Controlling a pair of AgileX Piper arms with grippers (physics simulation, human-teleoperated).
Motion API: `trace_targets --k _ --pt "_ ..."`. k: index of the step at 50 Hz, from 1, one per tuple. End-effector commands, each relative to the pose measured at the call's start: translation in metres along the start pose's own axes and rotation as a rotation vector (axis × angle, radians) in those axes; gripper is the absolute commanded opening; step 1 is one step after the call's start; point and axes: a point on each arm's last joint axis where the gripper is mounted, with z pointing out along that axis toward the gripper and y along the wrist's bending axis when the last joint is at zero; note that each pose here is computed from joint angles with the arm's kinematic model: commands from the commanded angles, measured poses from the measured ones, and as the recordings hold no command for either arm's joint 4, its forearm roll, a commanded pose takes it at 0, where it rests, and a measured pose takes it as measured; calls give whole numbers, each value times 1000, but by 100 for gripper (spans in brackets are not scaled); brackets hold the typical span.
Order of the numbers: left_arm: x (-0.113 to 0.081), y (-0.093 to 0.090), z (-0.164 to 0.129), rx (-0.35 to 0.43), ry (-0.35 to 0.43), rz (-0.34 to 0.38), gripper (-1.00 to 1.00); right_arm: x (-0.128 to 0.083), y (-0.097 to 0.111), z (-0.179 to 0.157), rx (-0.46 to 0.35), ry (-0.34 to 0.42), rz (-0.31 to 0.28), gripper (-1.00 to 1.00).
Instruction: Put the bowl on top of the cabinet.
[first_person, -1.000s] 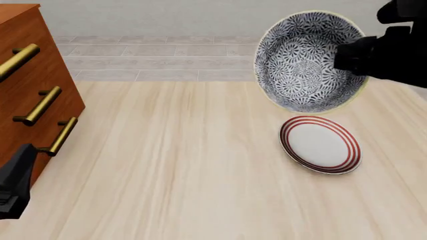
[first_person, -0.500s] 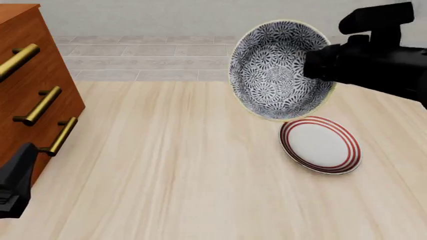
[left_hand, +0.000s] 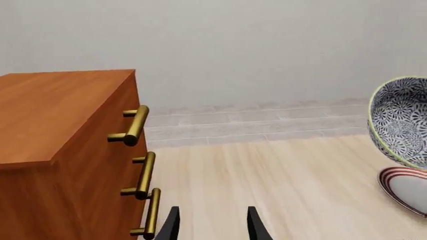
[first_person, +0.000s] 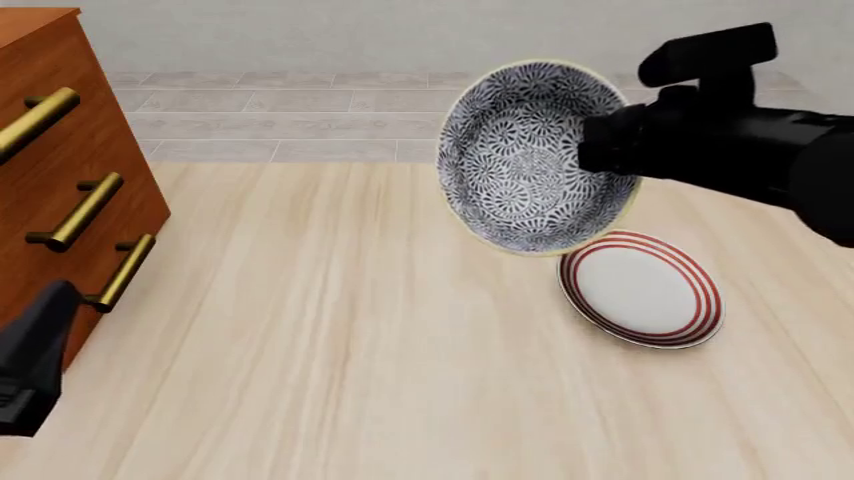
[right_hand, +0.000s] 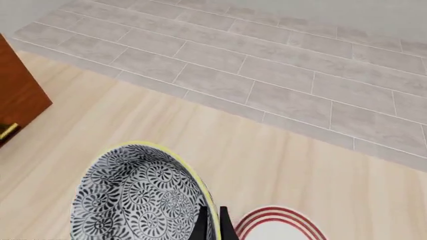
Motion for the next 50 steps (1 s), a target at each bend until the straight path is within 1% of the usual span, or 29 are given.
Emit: trace_targets --k 1,3,4,6,8,9,12,14,18,20,24,29,30,32,33,35,40,41,42,43,44,46,49,50 --pt "-24 -3 1 65 -37 21 100 -1 3 2 -13 -5 23 -100" --pt "-32 -5 1 90 -51 19 100 -1 3 3 -13 -4 22 -100" --pt "-32 -5 1 90 -51 19 100 -1 3 3 -13 -4 22 -100" --pt "-42 -7 5 130 -64 12 100 -1 4 4 -15 -3 22 -100" --pt "-46 -8 7 133 -66 12 100 0 4 4 -16 -2 23 -100" --pt "-51 -10 11 155 -74 3 100 2 5 6 -17 2 24 -100" --pt "-54 -12 18 176 -66 -9 100 2 6 7 -20 4 24 -100" --pt "-57 -15 22 206 -73 -4 100 3 6 8 -21 6 21 -100" --pt "-60 -24 37 268 -47 -26 100 3 7 8 -25 8 13 -100" --pt "-62 -26 40 282 -50 -26 100 4 7 7 -26 8 8 -100" --pt "-70 -36 51 345 -39 -44 100 5 9 9 -30 12 -1 -100" --pt "-73 -43 63 363 -43 -35 100 6 10 9 -36 15 -6 -100" --pt "-72 -49 70 385 -26 -45 100 6 11 9 -38 16 -7 -100" --pt "-72 -54 77 404 -13 -55 100 6 11 9 -39 16 -9 -100" --pt "-72 -56 79 407 -18 -41 100 6 12 9 -40 17 -8 -100" --pt "-72 -69 89 458 21 -74 100 6 12 9 -40 16 -9 -100" --pt "-74 -85 106 500 53 -78 100 6 12 9 -40 18 -12 -100" --pt "-75 -90 109 513 62 -87 100 7 11 9 -40 18 -13 -100" --pt "-75 -90 109 513 62 -87 100 7 11 9 -40 18 -13 -100" --pt "-75 -94 112 525 77 -103 100 6 12 9 -40 17 -13 -100" --pt "-77 -97 115 531 83 -102 100 6 12 9 -41 17 -14 -100" --pt "-78 -97 117 527 70 -85 100 6 12 9 -42 18 -15 -100" --pt "-77 -111 124 567 105 -104 100 7 12 9 -43 18 -17 -100" --pt "-77 -109 126 556 95 -92 100 7 12 9 -43 18 -16 -100"
